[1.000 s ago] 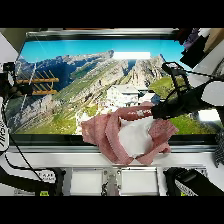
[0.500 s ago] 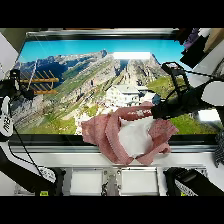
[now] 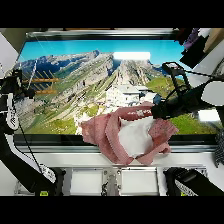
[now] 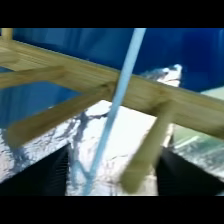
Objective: Fold the clothes and pants, and hang the long-sleeved shirts on hangers.
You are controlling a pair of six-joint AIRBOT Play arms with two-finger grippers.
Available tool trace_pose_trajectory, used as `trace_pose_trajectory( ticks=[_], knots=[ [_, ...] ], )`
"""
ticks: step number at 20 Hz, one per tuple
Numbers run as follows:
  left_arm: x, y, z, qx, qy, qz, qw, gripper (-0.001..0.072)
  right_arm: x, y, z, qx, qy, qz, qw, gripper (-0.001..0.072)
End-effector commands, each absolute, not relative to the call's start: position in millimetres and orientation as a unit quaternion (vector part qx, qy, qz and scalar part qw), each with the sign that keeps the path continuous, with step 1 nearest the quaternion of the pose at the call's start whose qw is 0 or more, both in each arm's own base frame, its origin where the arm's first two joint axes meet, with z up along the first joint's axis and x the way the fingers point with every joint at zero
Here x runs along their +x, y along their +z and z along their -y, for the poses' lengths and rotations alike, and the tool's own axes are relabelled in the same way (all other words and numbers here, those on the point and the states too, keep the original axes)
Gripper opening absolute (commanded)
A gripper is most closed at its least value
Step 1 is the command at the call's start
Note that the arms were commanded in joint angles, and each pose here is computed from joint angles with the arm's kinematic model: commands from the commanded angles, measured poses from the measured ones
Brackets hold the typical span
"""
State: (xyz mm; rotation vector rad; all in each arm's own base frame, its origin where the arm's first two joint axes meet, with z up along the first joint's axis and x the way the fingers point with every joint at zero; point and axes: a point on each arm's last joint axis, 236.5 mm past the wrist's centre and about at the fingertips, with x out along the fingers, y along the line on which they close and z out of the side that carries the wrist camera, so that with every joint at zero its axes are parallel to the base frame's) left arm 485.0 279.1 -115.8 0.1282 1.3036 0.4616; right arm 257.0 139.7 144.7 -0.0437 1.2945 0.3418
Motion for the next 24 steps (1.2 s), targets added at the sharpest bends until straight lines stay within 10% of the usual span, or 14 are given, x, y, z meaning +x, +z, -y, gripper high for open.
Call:
trace_pose_trajectory(
  ticks=[1, 6, 24],
  knots=[
    [481, -121, -277, 0.055, 0.213, -0.611, 0.76, 0.0357, 257, 144, -140, -0.02, 0.158, -0.6, 0.784, 0.0022],
    [478, -121, -276, 0.052, 0.215, -0.616, 0.757, 0.002, 257, 144, -140, -0.02, 0.158, -0.6, 0.784, 0.0022],
    [479, 82, -214, 0.093, 0.212, -0.516, 0.824, 0.002, 257, 144, -140, -0.02, 0.158, -0.601, 0.784, 0.0022]
  ],
)
